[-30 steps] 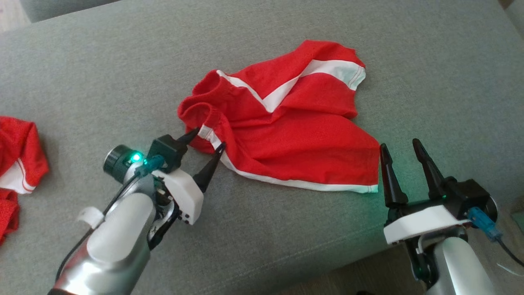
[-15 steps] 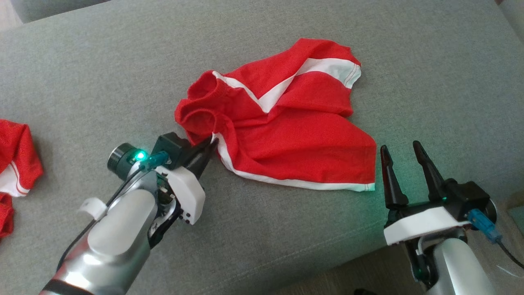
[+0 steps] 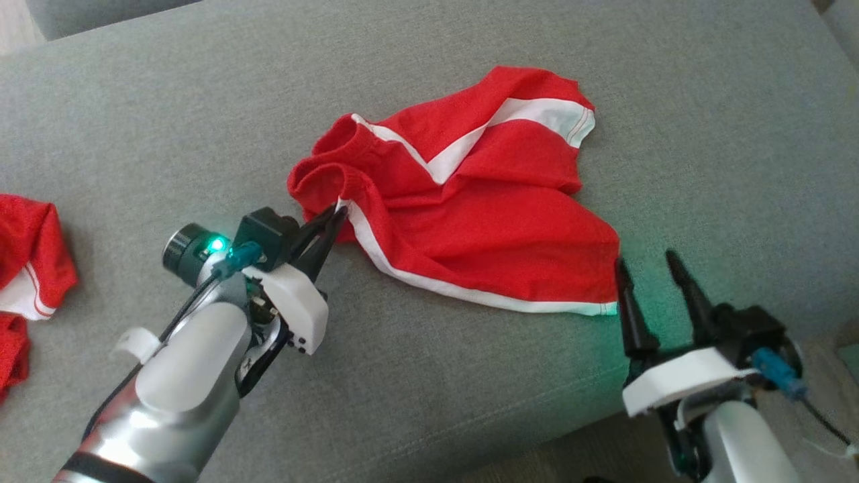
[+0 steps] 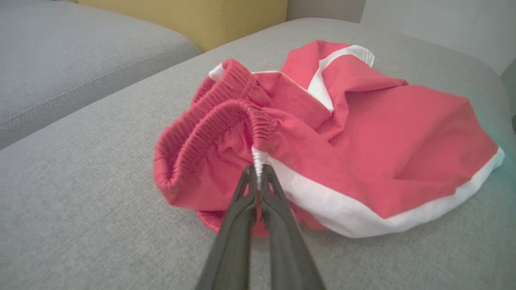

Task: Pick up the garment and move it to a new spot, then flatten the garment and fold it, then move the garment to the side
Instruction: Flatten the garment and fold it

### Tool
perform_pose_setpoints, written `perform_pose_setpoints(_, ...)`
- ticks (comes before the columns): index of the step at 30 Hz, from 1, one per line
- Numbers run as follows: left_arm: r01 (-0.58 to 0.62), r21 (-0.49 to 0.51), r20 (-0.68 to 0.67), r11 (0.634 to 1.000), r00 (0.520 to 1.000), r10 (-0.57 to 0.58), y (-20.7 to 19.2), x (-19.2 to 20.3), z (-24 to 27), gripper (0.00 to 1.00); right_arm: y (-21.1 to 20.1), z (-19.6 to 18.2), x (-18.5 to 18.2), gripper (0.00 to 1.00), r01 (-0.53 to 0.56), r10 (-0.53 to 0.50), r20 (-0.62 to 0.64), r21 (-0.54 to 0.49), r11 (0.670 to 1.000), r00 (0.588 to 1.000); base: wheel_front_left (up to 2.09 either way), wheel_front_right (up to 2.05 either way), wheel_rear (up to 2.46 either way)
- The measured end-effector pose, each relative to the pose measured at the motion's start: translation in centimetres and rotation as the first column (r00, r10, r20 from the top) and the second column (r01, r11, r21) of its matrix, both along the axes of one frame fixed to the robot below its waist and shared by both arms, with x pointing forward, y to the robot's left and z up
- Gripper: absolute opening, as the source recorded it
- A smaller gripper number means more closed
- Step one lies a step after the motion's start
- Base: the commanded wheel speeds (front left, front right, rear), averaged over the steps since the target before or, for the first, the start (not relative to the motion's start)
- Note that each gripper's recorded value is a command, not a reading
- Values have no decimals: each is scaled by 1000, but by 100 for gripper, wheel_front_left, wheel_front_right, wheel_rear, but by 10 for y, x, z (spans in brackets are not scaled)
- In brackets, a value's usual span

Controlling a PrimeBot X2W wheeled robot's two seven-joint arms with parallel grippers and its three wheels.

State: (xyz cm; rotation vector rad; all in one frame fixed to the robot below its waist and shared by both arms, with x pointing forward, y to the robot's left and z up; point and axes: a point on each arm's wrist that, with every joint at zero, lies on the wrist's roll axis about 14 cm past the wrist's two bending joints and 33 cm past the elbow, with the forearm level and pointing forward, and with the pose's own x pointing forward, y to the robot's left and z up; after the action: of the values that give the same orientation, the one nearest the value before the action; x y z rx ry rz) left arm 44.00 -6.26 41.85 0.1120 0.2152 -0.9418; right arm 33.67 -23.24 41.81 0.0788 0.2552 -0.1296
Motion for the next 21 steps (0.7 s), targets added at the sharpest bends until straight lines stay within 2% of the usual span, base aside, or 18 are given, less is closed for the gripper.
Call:
perform_pose_setpoints(9, -16, -11, -8, 1000, 1000, 16, 7, -12, -2, 0, 14, -47, -29, 100, 15, 4, -179, 102, 995, 984, 0, 0, 0)
perform_pose_setpoints(21, -36, -18, -6, 999, 999, 36, 14, -14, 0, 0, 21, -65, -27, 100, 23, 15, -234, 157, 987, 972, 0, 0, 0)
